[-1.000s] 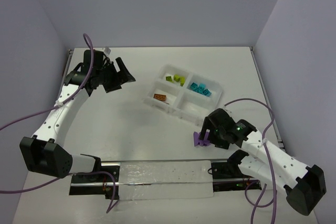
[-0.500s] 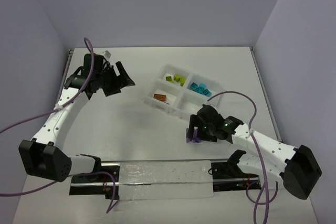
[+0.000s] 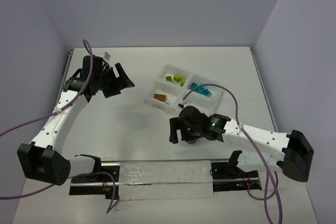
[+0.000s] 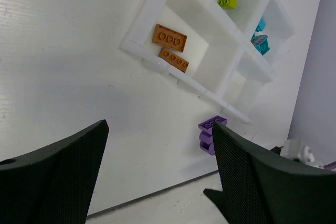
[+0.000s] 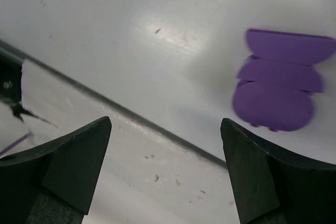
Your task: Sort the legos into containers by color
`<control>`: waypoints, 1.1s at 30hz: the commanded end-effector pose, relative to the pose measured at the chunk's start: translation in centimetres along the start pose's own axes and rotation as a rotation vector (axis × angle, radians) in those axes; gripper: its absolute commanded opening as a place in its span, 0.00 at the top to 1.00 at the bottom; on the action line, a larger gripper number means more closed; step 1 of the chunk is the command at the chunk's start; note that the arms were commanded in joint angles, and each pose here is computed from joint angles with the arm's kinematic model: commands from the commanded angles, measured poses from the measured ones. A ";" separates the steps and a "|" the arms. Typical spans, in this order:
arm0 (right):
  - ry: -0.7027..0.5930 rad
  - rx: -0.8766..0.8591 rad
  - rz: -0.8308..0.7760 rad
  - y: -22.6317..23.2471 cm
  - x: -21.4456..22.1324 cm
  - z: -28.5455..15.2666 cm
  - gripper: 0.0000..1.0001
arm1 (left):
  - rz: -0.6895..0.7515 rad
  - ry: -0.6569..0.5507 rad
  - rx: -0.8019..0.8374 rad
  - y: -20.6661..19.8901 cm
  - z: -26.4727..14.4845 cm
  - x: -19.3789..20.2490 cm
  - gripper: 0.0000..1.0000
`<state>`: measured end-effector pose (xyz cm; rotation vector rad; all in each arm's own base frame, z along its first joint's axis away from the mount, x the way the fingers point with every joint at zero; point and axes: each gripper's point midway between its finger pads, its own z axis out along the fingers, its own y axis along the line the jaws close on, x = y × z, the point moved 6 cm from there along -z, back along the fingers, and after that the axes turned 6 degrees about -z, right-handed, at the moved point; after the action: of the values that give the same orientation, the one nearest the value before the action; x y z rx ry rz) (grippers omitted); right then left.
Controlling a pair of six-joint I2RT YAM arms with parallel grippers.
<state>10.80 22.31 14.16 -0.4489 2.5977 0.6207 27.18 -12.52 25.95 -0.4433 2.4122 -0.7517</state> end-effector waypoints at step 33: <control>0.067 0.324 -0.073 -7.0 -0.2 2.9 0.05 | -0.018 -0.027 0.068 -0.5 -1.2 0.6 0.13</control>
<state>13.41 17.06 9.28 -0.4619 2.7224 0.1674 25.95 -12.33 25.91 -0.4657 2.3953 -0.7742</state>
